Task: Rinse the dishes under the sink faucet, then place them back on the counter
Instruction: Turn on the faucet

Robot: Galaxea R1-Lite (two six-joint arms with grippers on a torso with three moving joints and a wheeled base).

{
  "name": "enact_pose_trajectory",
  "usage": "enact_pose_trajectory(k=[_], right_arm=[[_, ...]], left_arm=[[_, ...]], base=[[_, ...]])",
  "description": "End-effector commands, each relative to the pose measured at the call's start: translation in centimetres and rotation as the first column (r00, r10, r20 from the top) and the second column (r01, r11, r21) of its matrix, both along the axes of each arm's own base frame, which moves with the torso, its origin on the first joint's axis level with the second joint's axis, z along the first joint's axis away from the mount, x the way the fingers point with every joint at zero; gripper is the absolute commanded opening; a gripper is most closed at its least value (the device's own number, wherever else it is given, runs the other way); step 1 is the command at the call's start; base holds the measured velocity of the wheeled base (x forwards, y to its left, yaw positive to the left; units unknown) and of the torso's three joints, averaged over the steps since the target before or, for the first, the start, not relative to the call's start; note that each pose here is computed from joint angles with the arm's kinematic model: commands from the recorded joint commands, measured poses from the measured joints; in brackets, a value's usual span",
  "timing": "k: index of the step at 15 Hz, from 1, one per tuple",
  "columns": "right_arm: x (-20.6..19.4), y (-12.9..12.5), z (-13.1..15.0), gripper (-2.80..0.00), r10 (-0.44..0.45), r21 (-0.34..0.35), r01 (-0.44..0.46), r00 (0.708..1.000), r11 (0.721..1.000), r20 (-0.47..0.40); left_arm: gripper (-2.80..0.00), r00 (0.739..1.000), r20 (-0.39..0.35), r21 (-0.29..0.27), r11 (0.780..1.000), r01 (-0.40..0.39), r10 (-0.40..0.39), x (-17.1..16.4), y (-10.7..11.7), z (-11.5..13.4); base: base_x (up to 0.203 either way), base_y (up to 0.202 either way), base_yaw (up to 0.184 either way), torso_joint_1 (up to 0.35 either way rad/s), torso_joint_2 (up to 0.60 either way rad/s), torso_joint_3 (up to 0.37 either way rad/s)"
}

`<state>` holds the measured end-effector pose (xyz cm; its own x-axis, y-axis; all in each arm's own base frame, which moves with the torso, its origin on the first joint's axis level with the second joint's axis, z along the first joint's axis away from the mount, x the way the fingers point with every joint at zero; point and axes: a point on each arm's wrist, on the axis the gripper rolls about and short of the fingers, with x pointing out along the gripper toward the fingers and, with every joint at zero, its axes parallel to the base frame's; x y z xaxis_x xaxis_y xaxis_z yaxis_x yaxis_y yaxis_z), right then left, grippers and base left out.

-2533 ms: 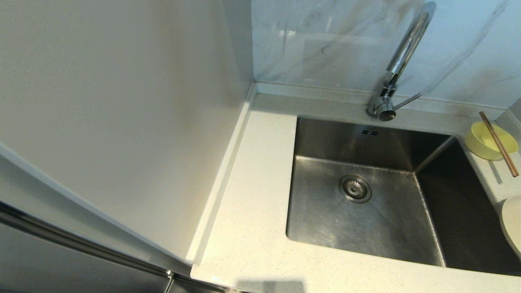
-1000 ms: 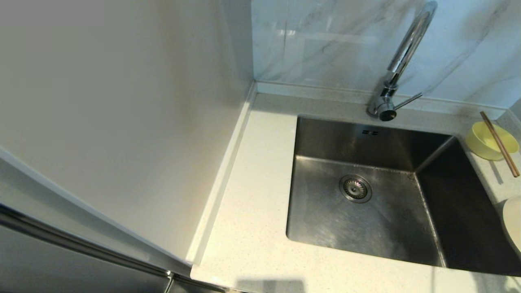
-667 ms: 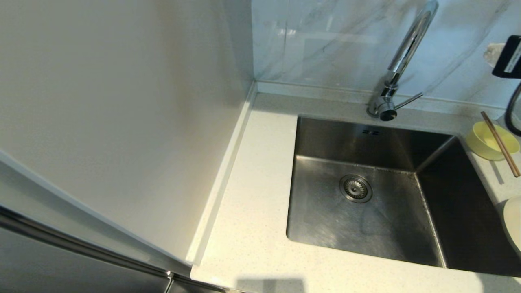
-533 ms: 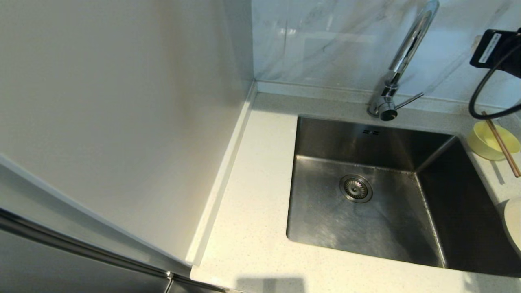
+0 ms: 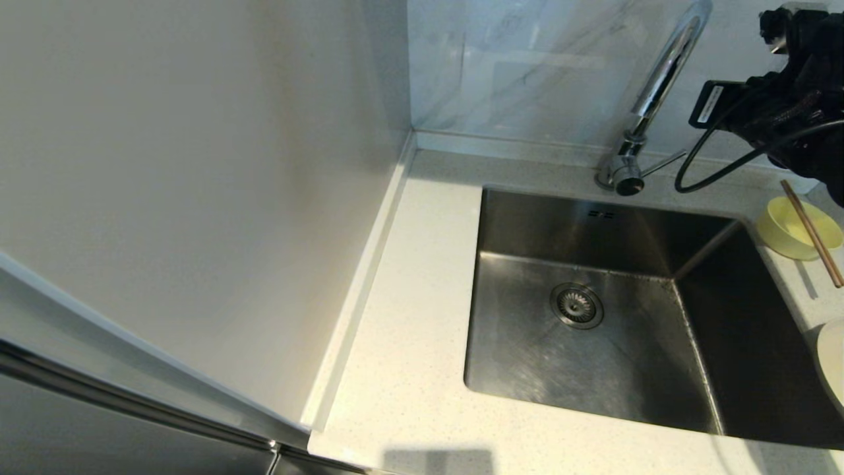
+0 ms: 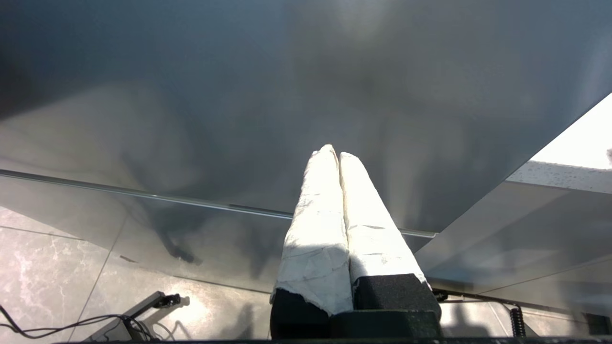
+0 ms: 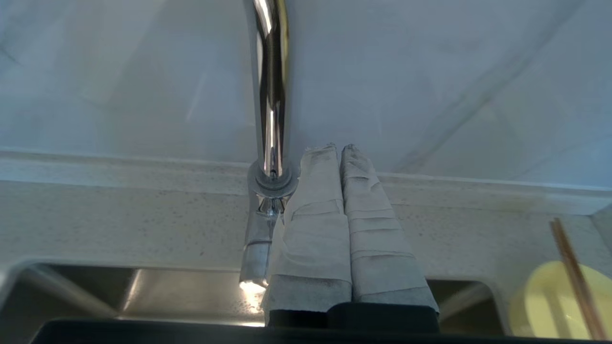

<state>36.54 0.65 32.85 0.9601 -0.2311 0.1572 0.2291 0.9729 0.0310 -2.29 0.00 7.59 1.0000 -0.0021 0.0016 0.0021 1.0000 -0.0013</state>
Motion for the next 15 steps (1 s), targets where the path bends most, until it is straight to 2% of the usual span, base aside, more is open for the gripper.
enact_pose_trajectory(k=[1, 6, 12, 15], right_arm=[[1.8, 0.0, -1.3, -2.8, -0.005, -0.005, 0.004, 1.0, 1.0, -0.027], [3.1, -0.9, -2.8, -2.8, -0.037, -0.055, 0.033, 0.996, 0.998, -0.075], [4.6, -1.7, -4.5, -2.8, -0.057, -0.074, 0.049, 0.992, 0.996, -0.114], [5.6, -1.7, -4.6, -2.8, -0.058, -0.074, 0.051, 0.993, 0.996, -0.103]], left_arm=[[-2.8, 1.0, 0.0, 0.0, 1.0, 0.001, -0.001, 0.0, 0.0, 0.0], [-2.8, 1.0, 0.0, 0.0, 1.0, -0.001, 0.001, 0.0, 0.0, 0.0], [-2.8, 1.0, 0.0, 0.0, 1.0, -0.001, 0.001, 0.0, 0.0, 0.0], [-2.8, 1.0, 0.0, 0.0, 1.0, -0.001, 0.001, 0.0, 0.0, 0.0]], base=[[0.0, 0.0, 0.0, 0.0, 0.0, 0.0], [0.0, 0.0, 0.0, 0.0, 0.0, 0.0], [0.0, 0.0, 0.0, 0.0, 0.0, 0.0], [0.0, 0.0, 0.0, 0.0, 0.0, 0.0]])
